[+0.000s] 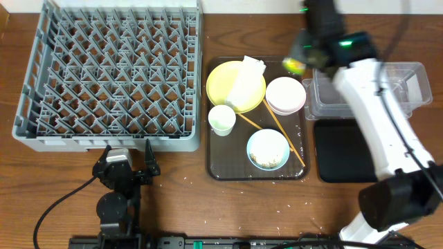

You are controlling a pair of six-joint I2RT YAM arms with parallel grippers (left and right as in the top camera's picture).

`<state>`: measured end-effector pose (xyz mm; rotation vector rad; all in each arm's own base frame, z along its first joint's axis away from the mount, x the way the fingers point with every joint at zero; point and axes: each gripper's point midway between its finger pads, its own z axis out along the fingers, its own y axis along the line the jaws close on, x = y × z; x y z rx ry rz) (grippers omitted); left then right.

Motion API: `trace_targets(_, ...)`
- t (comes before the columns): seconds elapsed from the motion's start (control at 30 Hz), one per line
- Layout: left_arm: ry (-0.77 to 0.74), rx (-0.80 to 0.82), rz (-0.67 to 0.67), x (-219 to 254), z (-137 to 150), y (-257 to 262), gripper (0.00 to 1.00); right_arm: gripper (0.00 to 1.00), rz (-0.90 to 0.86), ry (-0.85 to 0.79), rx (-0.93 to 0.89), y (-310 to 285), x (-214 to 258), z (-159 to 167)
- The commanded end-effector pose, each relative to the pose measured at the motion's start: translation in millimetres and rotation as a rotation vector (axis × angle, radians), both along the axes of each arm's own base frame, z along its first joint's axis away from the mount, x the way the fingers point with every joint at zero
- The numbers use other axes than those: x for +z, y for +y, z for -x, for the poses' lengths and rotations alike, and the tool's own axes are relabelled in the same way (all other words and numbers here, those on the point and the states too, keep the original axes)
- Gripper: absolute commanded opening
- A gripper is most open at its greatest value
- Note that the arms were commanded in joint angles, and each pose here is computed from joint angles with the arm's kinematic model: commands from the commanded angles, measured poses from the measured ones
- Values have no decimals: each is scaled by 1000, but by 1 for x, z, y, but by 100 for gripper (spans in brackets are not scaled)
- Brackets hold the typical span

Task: Sort waste into correct bins and load items into the dishwasher
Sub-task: 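Carry the wrapper with right gripper and drop it in the clear bin, then return right gripper to the yellow plate and grasp the white tissue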

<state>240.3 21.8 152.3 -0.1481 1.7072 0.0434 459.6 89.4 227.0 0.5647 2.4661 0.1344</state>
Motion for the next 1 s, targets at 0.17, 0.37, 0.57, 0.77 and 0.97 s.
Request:
trace_targets(0.17, 38, 14, -7, -17, 0, 3, 95, 1, -140, 237, -590, -109, -89, 33)
trace_targets(0.37, 38, 14, -7, -17, 0, 3, 95, 12, -177, 169, -655, -130, -123, 22)
trace_targets(0.57, 38, 15, -7, -17, 0, 3, 95, 84, -161, 116, -480, -122, -101, 8)
trace_targets(0.77, 38, 15, -7, -17, 0, 3, 95, 84, -198, -90, -33, -65, -15, -12)
trace_targets(0.97, 38, 15, -7, -17, 0, 3, 95, 85, -194, -218, 190, 31, 28, -6)
